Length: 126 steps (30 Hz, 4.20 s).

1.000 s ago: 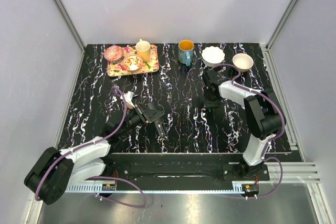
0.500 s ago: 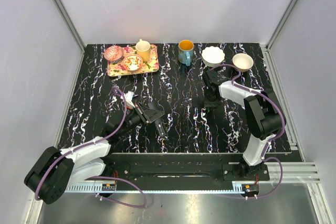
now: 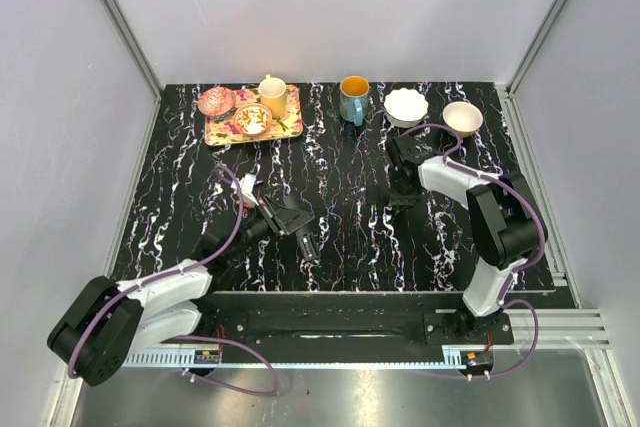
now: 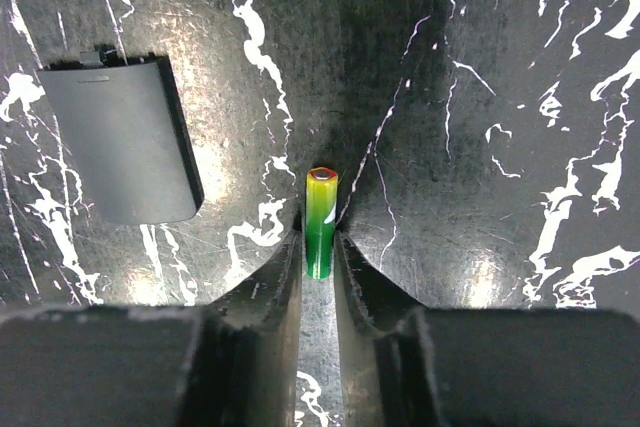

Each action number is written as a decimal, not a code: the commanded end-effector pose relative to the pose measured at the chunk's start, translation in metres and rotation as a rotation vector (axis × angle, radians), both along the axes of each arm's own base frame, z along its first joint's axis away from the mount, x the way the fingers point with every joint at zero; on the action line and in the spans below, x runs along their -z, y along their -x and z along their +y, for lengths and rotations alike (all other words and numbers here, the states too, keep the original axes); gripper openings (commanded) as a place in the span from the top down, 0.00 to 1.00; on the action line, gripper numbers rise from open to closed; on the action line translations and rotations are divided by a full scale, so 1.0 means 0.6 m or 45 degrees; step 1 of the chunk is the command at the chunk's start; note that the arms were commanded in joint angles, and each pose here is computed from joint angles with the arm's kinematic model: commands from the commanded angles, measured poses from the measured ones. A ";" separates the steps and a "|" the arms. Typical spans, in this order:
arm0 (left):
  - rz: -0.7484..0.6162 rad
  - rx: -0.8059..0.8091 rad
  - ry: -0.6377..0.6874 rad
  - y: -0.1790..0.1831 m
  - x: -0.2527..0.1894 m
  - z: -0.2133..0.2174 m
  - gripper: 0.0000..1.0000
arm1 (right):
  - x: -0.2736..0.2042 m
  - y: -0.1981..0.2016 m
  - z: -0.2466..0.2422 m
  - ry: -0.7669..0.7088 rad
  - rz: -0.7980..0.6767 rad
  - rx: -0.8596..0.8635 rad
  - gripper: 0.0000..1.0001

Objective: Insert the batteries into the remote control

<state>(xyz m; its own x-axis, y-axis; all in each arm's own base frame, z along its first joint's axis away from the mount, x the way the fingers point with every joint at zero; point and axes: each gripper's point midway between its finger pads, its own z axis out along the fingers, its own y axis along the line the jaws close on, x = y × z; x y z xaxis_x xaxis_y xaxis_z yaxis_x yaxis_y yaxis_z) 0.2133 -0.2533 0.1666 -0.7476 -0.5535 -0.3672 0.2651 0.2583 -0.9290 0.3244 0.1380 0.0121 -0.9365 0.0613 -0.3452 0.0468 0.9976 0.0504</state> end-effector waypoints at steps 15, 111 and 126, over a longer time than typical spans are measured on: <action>-0.152 0.037 0.114 -0.016 -0.074 -0.023 1.00 | -0.205 0.096 0.076 -0.241 -0.145 -0.183 1.00; -0.041 0.060 0.392 -0.005 -0.092 -0.073 1.00 | -0.260 0.237 0.275 -0.296 0.205 -0.636 0.74; -0.029 0.051 0.385 -0.007 -0.086 -0.073 1.00 | -0.282 0.230 0.282 -0.329 0.166 -0.615 0.66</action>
